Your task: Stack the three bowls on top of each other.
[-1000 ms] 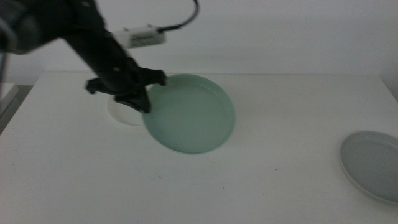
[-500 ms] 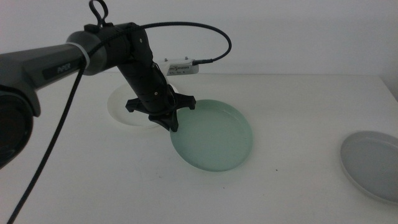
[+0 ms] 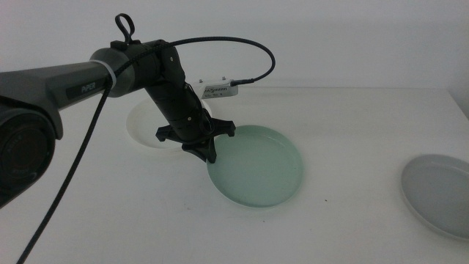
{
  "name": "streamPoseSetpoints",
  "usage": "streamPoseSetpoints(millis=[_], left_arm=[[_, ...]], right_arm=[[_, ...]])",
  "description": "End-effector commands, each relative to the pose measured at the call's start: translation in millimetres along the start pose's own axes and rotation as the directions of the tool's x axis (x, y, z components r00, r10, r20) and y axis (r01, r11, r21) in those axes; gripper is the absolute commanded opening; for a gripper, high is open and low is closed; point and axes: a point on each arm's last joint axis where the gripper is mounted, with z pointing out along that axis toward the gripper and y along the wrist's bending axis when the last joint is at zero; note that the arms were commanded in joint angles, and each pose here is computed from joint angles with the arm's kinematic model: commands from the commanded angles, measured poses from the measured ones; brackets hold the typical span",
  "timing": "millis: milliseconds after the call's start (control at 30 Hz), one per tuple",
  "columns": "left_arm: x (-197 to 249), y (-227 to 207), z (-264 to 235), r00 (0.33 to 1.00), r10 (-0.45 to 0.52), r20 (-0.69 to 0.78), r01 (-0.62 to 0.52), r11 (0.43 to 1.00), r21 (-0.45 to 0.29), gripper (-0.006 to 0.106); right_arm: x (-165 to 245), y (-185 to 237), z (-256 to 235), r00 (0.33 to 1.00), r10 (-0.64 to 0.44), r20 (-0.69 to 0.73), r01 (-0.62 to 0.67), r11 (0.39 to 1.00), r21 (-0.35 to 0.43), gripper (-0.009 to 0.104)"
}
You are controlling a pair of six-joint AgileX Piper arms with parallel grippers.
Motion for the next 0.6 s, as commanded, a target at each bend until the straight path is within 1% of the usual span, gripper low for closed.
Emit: streamPoseSetpoints(millis=[0, 233, 567], left_arm=[[0.4, -5.3, -2.1, 1.000, 0.006, -0.004, -0.006, 1.000, 0.017, -0.002], [2.2, -4.0, -2.1, 0.999, 0.038, -0.025, -0.038, 0.999, 0.004, -0.002], [4.0, -4.1, -2.2, 0.998, 0.038, -0.044, -0.038, 0.999, 0.005, -0.002]], right_arm=[[0.1, -0.2, -0.1, 1.000, -0.011, 0.010, 0.011, 1.000, 0.003, 0.093], [0.1, -0.2, -0.1, 1.000, -0.011, 0.010, 0.011, 1.000, 0.003, 0.093], [0.1, -0.2, -0.1, 1.000, -0.011, 0.010, 0.011, 1.000, 0.003, 0.093]])
